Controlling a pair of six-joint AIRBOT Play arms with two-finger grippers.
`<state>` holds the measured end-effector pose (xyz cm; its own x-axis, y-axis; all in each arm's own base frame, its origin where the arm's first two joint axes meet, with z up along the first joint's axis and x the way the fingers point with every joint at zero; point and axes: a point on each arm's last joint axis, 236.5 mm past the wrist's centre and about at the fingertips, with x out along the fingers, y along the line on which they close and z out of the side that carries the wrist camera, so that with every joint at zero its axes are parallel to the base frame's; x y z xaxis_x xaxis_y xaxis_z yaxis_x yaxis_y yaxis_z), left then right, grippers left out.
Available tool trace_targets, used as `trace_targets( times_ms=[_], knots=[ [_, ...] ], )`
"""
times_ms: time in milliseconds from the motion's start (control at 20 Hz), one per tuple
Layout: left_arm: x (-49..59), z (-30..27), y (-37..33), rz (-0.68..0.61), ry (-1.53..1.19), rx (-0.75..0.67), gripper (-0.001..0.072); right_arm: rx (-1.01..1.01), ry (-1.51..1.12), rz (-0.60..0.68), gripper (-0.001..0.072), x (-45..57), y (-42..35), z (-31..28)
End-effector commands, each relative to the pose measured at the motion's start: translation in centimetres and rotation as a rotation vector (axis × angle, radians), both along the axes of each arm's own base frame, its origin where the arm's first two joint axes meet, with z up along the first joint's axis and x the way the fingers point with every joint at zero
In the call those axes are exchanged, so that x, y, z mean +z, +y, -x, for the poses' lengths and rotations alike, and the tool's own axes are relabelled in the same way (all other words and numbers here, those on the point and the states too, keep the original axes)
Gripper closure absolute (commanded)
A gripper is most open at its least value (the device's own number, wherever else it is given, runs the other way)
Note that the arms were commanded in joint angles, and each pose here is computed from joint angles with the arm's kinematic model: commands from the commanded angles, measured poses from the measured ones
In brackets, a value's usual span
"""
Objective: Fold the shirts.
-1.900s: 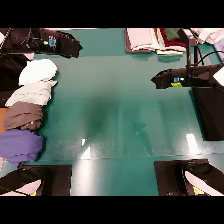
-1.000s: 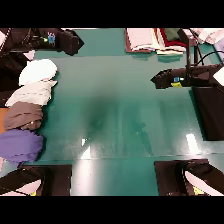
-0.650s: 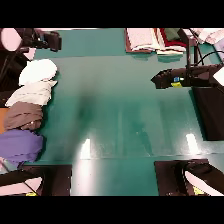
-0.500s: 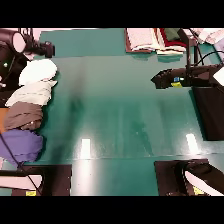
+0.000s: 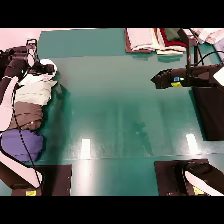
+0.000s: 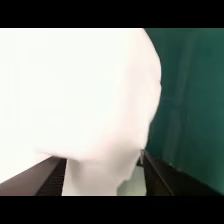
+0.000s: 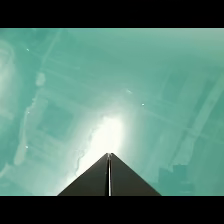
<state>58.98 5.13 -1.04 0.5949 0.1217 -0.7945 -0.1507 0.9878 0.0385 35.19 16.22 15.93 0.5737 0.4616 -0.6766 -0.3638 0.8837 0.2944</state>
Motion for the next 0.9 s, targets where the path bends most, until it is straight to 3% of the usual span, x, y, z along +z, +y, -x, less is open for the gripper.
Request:
trace_targets(
  times_ms=[0, 50, 100, 250, 400, 600, 850],
  knots=[
    [-0.7, -0.7, 0.4, 0.006, -0.015, 0.007, 0.0293, 0.001, -0.001, -0.001, 0.0696, 0.1, 0.1, 0.0],
    [-0.3, -0.6, 0.5, 0.006, -0.006, 0.01, 0.0608, 0.001, -0.001, -0.001, 0.0696, 0.1, 0.0, 0.0],
    [0.5, -0.7, 0.5, 0.005, -0.006, 0.013, 0.0675, 0.001, -0.003, -0.001, 0.0696, 0.1, 0.0, 0.0],
    [7.6, -1.4, 0.7, -0.016, -0.093, 0.006, 0.0682, 0.0, -0.057, -0.012, 0.0697, 2.5, 0.1, -0.5],
    [22.9, -0.1, -0.8, -0.077, -0.366, -0.061, 0.0683, -0.016, -0.199, 0.0, 0.0697, 8.3, -0.7, -1.5],
    [41.6, 9.5, -5.8, -0.13, -0.707, -0.181, 0.0683, -0.048, -0.395, 0.023, 0.0697, 16.4, -2.1, -1.7],
    [46.3, 18.9, -14.3, -0.095, -0.752, -0.413, 0.0684, -0.078, -0.57, 0.016, 0.0697, 24.0, -3.3, -0.3]
  ],
)
